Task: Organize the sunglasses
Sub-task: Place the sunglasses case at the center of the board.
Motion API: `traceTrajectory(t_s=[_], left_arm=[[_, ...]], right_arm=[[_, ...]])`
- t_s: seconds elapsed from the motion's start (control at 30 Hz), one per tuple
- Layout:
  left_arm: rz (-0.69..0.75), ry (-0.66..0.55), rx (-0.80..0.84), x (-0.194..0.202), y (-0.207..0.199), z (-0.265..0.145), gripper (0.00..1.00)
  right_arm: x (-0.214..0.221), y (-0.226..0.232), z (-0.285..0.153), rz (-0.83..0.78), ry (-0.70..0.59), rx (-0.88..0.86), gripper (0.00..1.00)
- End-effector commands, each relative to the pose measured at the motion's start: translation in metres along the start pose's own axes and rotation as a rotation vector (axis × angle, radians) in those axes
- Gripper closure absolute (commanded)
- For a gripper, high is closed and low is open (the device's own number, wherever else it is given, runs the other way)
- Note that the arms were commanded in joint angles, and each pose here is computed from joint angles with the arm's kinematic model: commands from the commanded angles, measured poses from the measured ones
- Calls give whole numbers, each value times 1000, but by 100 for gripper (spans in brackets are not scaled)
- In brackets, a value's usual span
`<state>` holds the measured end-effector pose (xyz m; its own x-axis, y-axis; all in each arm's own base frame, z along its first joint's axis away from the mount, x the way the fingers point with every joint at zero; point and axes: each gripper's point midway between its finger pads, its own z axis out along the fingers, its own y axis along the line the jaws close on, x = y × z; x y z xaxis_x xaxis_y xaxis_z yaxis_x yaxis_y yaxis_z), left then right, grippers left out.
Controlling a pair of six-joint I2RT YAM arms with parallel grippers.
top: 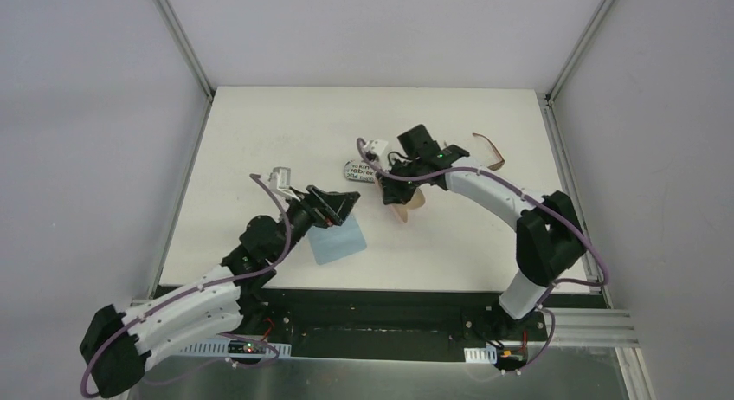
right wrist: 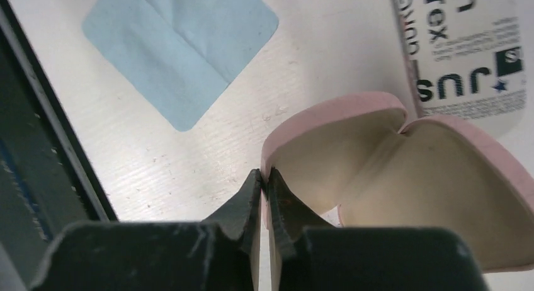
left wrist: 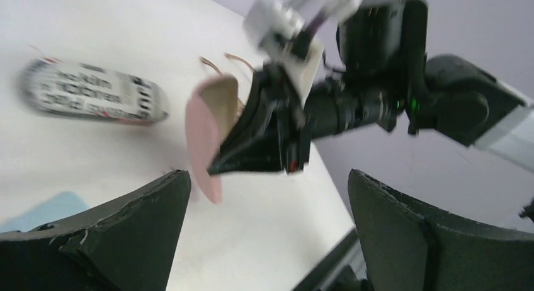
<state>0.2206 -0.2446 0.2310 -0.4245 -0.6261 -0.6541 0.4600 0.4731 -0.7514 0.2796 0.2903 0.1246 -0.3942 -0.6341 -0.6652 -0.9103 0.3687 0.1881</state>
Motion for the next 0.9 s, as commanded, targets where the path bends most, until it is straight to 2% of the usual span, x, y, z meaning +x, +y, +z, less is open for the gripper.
traceTrajectory(t_s=[0.0, 0.2, 0.37, 0.57, 0.63, 0.87], left_arm=[[250, -34, -333, -37, 45, -33, 1], [349, -177, -476, -89, 51, -68, 1], [298, -267, -466, -109, 44, -86, 1], [258, -291, -444, -115, 39, -99, 1], [252, -291, -444, -115, 39, -102, 1], [213, -305, -417, -117, 34, -109, 2]], right_arm=[[19, 2, 13, -210, 205, 123, 100], [45, 15, 46, -412, 400, 283, 100], [62, 8, 67, -510, 504, 395, 100], [54, -15, 78, -609, 521, 519, 100], [51, -22, 80, -660, 524, 552, 97], [48, -33, 93, -721, 536, 575, 92]])
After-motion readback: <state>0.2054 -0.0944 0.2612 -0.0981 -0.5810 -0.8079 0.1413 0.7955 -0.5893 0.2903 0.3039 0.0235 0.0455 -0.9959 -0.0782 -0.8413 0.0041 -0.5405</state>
